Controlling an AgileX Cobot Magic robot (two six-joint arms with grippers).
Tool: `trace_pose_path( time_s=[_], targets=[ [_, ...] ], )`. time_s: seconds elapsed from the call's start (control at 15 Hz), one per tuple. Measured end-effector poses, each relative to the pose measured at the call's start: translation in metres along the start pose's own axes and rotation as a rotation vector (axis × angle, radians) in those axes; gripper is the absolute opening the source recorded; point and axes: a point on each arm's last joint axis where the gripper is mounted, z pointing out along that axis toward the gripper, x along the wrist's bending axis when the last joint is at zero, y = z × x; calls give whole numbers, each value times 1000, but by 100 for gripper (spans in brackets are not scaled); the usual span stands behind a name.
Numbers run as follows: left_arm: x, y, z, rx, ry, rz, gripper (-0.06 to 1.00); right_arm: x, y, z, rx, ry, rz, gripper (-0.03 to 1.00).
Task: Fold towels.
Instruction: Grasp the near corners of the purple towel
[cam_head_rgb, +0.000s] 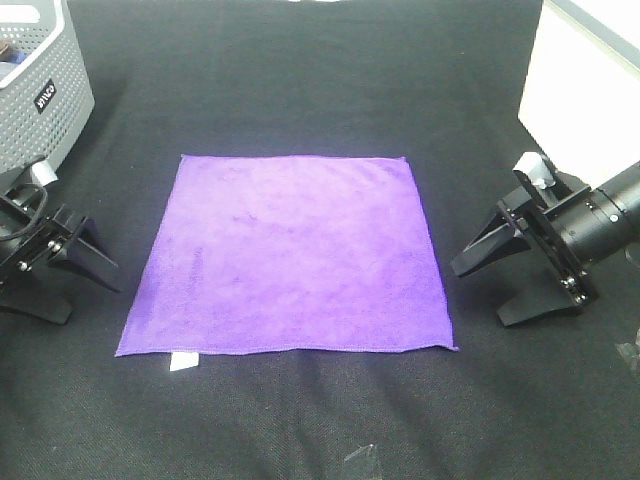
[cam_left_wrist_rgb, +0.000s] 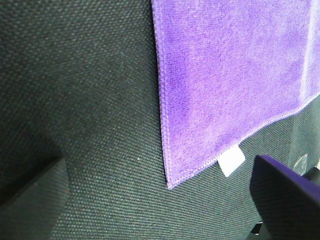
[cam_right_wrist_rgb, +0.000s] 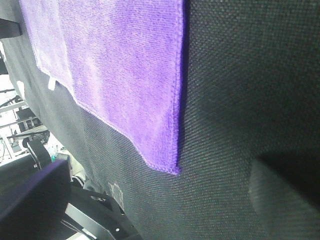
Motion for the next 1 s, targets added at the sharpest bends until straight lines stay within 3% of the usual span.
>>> trace_pose_path(
  time_s=[0.27, 0.47, 0.67, 0.8, 0.93, 1.0],
  targets=[
    [-40, 3, 32, 53, 51, 71, 87, 18, 3, 21, 5, -28, -35, 91],
    [-54, 4, 51, 95, 46, 74, 82, 39, 4, 44, 17, -61, -83, 88],
    [-75, 8, 78, 147, 21, 81, 74, 64, 1, 74, 15, -130, -175, 73],
    [-81, 8, 86, 167, 9, 71, 68, 69, 0, 82, 19, -172, -213, 62],
    [-80, 7, 91, 176, 11, 59, 56, 66, 0, 81, 22, -212, -218, 49],
    [-80, 7, 91, 178, 15, 53, 43, 65, 0, 81, 25, -230, -220, 41]
  ],
)
